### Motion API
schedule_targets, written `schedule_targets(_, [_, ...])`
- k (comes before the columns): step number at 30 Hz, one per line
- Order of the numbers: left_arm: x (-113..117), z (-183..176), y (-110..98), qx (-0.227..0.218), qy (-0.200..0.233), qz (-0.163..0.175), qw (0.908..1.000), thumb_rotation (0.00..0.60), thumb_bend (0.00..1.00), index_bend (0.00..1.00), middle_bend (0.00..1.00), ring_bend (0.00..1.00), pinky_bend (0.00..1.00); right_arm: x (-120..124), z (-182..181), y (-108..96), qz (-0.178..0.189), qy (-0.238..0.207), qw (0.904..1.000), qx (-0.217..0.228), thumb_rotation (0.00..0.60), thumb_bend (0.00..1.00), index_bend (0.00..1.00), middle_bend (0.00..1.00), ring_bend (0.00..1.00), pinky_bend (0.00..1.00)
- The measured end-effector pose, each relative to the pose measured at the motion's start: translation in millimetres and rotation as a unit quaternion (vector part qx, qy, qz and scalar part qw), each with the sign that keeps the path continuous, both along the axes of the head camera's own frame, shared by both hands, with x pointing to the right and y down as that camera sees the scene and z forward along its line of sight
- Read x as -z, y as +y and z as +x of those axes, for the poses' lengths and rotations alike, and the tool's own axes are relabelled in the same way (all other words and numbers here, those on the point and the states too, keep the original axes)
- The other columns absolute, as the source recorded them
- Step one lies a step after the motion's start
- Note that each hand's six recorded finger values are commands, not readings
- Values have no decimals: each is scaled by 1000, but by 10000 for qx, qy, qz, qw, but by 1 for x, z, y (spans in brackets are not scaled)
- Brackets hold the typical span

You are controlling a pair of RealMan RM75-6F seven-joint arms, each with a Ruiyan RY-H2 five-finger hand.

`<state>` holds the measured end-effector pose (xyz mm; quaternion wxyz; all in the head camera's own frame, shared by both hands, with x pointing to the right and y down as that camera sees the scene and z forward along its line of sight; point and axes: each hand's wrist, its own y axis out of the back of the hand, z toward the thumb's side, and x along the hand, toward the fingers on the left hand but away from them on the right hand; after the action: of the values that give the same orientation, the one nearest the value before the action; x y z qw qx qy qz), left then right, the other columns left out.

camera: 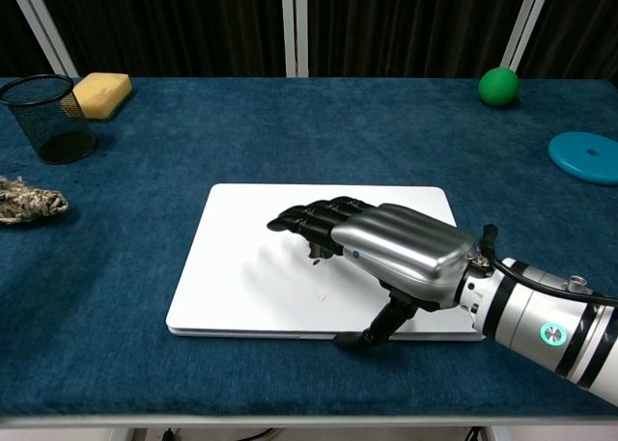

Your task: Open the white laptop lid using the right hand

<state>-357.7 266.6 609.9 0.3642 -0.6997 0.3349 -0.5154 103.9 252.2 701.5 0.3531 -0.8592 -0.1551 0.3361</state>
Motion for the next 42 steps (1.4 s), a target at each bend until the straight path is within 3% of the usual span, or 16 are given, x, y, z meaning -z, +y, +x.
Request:
schedule_targets(8, [-8, -4, 7, 121, 46, -131, 9998, 600, 149, 289, 171, 91, 110, 7, -6, -6, 597, 229, 9976, 254, 600, 410, 0, 6, 0, 0])
schedule_targets(19, [-30, -9, 31, 322, 331, -645, 9968, 600, 149, 288, 171, 91, 108, 23, -23, -24, 1263, 553, 9887, 585, 600, 407, 0, 10, 0, 0])
schedule_targets(29, [-57, 25, 63, -201, 866, -1230, 9884, 600, 149, 225, 137, 57, 89, 31, -32, -33, 1554, 665, 9839, 572, 600, 408, 0, 10, 0, 0])
schedule_targets(42, [-68, 73, 68, -1040, 1234, -1149, 9802, 600, 151, 166, 65, 15, 68, 33, -36, -33, 1746, 781, 9798, 578, 600, 406, 0, 11, 0, 0])
